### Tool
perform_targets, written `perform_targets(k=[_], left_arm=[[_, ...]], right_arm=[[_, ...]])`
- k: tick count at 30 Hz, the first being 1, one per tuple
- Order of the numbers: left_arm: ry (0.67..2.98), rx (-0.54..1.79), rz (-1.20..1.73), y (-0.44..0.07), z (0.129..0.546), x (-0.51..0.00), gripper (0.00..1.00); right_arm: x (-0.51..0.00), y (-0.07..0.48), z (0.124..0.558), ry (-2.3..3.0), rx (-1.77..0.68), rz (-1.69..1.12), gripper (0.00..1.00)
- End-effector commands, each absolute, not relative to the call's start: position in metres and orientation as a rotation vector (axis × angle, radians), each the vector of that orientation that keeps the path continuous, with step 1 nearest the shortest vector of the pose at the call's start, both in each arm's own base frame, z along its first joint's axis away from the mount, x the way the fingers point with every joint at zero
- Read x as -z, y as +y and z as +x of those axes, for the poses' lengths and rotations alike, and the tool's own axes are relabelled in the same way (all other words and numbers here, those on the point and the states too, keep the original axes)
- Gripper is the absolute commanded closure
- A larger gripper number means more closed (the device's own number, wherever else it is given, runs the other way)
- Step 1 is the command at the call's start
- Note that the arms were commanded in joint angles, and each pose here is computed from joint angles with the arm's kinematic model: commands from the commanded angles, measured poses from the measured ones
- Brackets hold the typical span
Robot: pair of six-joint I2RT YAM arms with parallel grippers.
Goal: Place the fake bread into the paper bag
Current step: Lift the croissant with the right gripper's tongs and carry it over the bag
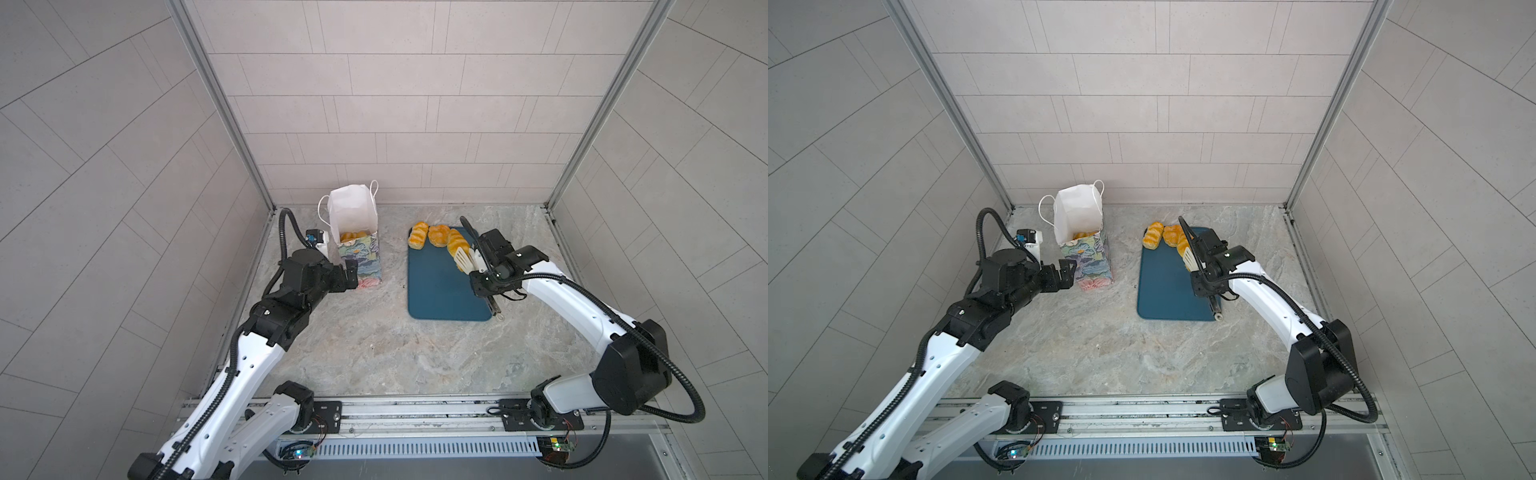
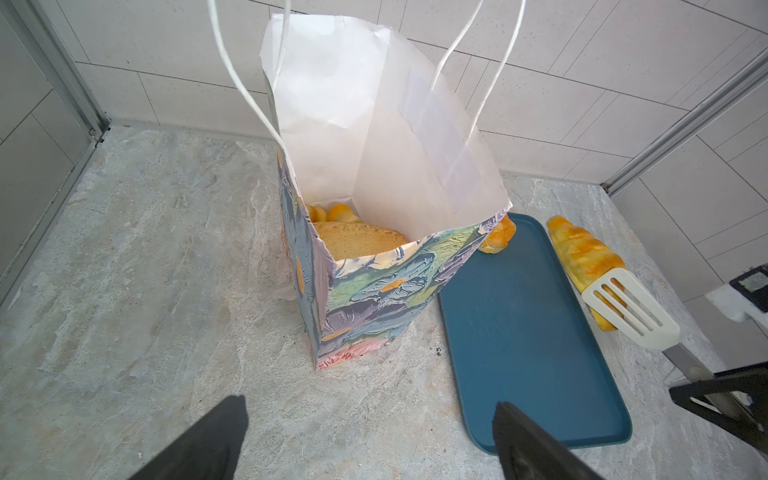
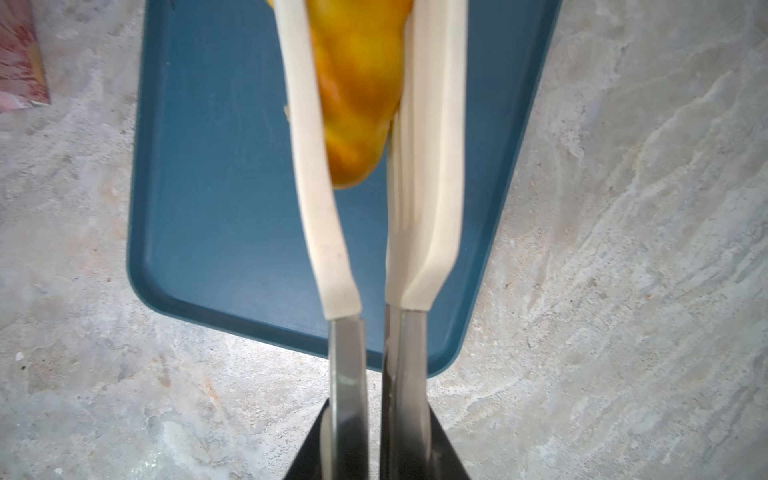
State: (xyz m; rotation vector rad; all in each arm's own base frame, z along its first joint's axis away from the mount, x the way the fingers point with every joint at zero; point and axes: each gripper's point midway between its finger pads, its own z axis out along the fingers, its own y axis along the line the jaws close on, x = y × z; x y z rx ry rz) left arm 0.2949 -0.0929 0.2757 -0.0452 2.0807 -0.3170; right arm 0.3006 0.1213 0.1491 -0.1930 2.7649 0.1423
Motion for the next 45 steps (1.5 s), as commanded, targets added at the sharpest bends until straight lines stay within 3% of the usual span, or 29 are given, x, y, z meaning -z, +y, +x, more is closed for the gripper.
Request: perform_targets(k=[1,17,35,45], left_arm=[[2.044,0.329,-0.083,-0.09,0.298,-0.293,0.0],[2.032,0.3,-0.146,-0.083,0.304,-0.304,0.0],[2.026,0.321,-0.165,-0.081,0.305,-0.311,0.0],[2.033,0.313,-0.177,-0.074,0.302,-0.307,0.0]], right_arm=[[-0.181,0.14,0.308,2.639,-0.26,-0.237,0.7],[-0.237,0.198,0.311,2.456,-0.488,-0.436,0.69],[-0.367,0.268,0.325,2.081,-0.687,-0.606,0.67],[-0.381,0.341,0.332,2.016,-0.776,-0.718,0.67]])
